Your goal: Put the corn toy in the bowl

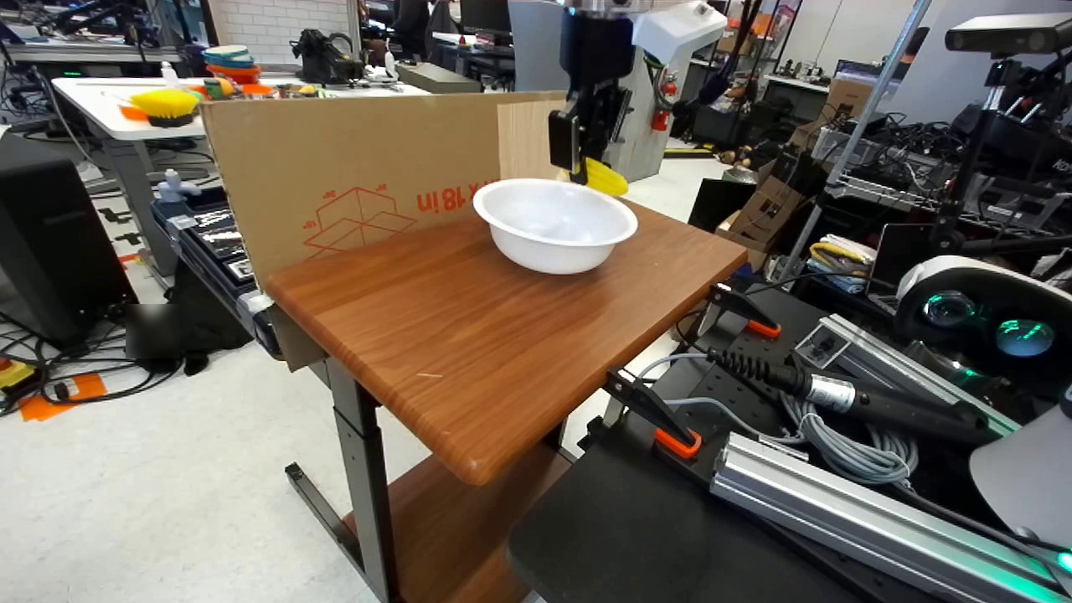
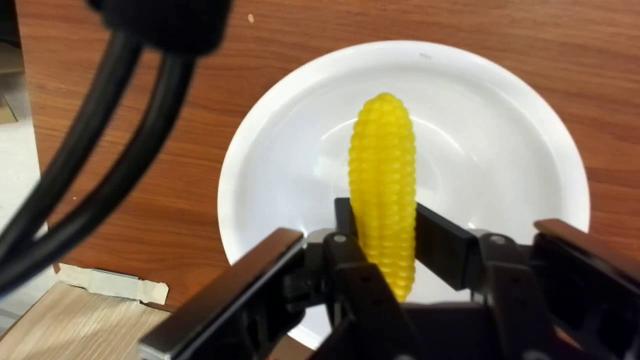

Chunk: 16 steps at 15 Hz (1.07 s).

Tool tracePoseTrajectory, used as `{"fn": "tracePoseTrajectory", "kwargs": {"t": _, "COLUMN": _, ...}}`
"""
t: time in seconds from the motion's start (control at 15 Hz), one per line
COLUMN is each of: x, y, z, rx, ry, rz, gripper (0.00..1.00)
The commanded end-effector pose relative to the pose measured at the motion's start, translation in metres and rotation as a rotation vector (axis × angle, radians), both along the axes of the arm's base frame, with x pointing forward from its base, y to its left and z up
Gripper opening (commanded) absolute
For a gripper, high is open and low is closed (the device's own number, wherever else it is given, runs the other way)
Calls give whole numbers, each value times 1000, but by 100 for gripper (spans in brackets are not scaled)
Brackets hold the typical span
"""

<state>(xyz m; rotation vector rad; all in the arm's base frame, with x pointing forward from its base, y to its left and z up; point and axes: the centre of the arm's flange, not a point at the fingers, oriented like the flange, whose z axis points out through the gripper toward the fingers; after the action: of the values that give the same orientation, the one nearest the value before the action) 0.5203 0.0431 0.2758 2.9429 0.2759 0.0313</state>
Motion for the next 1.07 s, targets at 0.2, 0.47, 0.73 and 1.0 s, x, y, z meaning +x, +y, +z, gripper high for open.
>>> {"fn": "tracePoseTrajectory", "kwargs": {"t": 0.2, "x": 42, "y": -13, "z": -42, "rx": -89, "ry": -4, "rz": -22, "gripper": 8}}
{"fn": "tracePoseTrajectory", "kwargs": {"t": 0.47, "x": 53, "y": -13, "z": -47, "rx": -105, "ry": -5, "rz": -45, "gripper": 70}}
{"fn": "tracePoseTrajectory", "kwargs": {"t": 0.73, "x": 30, "y": -34, "z": -9, "rx": -67, "ry": 46, "rz": -55, "gripper": 99}}
{"fn": "tracePoseTrajectory", "kwargs": {"t": 1.0, "x": 34, "y": -40, "z": 1, "rx": -61, "ry": 29, "rz": -77, "gripper": 100}}
